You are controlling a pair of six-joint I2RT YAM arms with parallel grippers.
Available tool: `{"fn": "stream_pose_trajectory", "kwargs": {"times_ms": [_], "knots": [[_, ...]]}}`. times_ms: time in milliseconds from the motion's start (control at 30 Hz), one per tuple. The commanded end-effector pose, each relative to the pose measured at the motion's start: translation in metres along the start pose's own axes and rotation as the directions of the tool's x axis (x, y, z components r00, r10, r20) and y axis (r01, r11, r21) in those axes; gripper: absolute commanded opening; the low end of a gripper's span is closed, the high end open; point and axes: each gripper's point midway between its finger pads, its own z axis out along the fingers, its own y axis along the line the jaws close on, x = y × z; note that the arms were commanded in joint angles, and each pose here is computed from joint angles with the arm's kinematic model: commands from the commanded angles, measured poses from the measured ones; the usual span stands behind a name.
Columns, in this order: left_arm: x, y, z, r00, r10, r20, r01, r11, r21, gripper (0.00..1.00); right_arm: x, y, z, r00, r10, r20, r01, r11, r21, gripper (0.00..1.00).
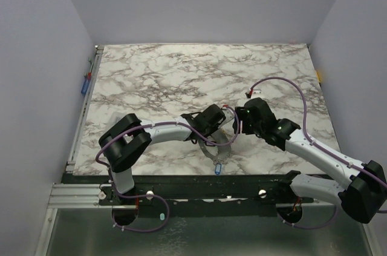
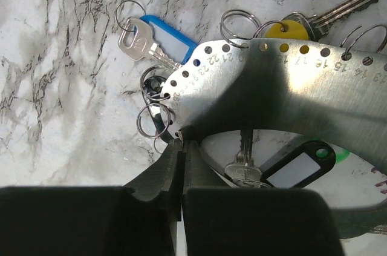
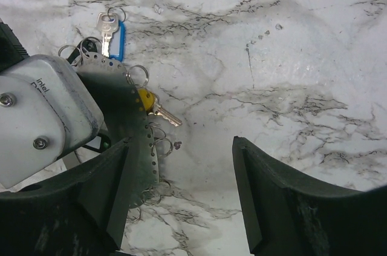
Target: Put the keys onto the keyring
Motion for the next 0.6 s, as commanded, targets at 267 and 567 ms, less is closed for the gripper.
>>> {"fn": "stream_pose_trajectory", "kwargs": {"times_ms": [267, 567], "knots": [[-0.034, -0.004, -0.047, 0.992, -0.127, 0.01, 0.126, 0.988, 0.087, 0.0, -0.019, 0.006, -0.015, 0.999, -0.02, 0.044, 0.022, 0.999, -0.035, 0.7], [-0.064, 0.007, -0.104, 0.923, -0.38, 0.057, 0.375, 0.923, 0.083, 0.0, -0.043, 0.008, -0.035, 0.991, -0.006, 0.131, 0.014, 0.998, -0.058, 0.7]]}}
